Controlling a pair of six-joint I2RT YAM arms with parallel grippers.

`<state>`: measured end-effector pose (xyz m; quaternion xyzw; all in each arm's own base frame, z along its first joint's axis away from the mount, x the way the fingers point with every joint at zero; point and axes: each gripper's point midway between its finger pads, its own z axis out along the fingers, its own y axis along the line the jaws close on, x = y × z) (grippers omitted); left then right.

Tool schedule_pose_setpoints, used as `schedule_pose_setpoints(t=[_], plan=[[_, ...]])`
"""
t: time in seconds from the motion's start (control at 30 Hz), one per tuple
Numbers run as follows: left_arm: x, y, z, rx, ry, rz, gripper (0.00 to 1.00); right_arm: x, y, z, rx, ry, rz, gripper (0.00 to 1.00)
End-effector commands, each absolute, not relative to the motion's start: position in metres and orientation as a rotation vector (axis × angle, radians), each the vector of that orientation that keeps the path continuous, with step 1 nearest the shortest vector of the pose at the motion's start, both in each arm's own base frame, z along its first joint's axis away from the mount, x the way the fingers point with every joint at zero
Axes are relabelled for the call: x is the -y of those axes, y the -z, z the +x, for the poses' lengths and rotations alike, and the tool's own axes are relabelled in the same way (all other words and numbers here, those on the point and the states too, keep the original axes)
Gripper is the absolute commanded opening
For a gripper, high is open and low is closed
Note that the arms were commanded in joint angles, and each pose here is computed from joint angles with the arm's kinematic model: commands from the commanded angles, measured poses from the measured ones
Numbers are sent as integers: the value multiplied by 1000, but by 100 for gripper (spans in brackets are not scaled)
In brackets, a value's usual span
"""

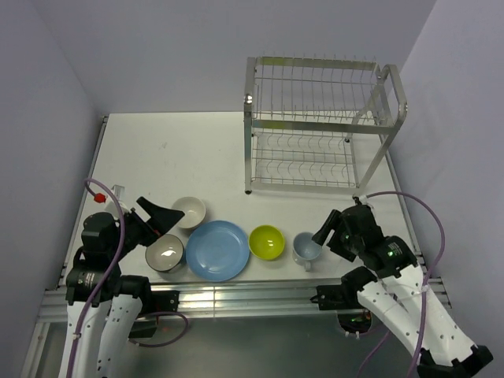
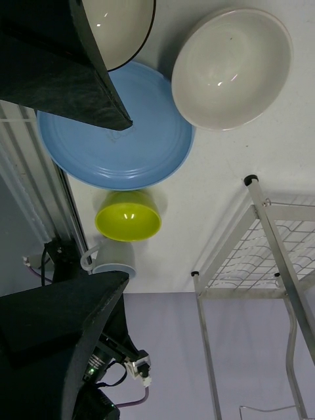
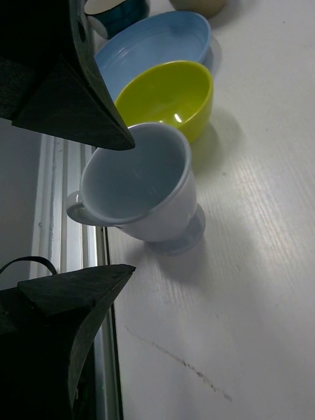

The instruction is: Load the mixed dishes into the dish rack

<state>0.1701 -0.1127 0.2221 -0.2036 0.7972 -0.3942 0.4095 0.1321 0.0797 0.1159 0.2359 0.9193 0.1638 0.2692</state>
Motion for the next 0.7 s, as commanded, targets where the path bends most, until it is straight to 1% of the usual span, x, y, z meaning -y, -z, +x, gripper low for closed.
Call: schedule_pose_setpoints(t=[0.0, 0.37, 0.67], plan=[[113, -228, 175, -1976, 987, -471, 96, -88, -115, 143, -2435, -451, 673, 78], [114, -225, 174, -1987, 992, -466, 96, -108, -94, 132, -2506, -412, 606, 78], [116, -225, 173, -1995, 1002, -455, 96, -110, -84, 131, -2510, -361, 594, 78]])
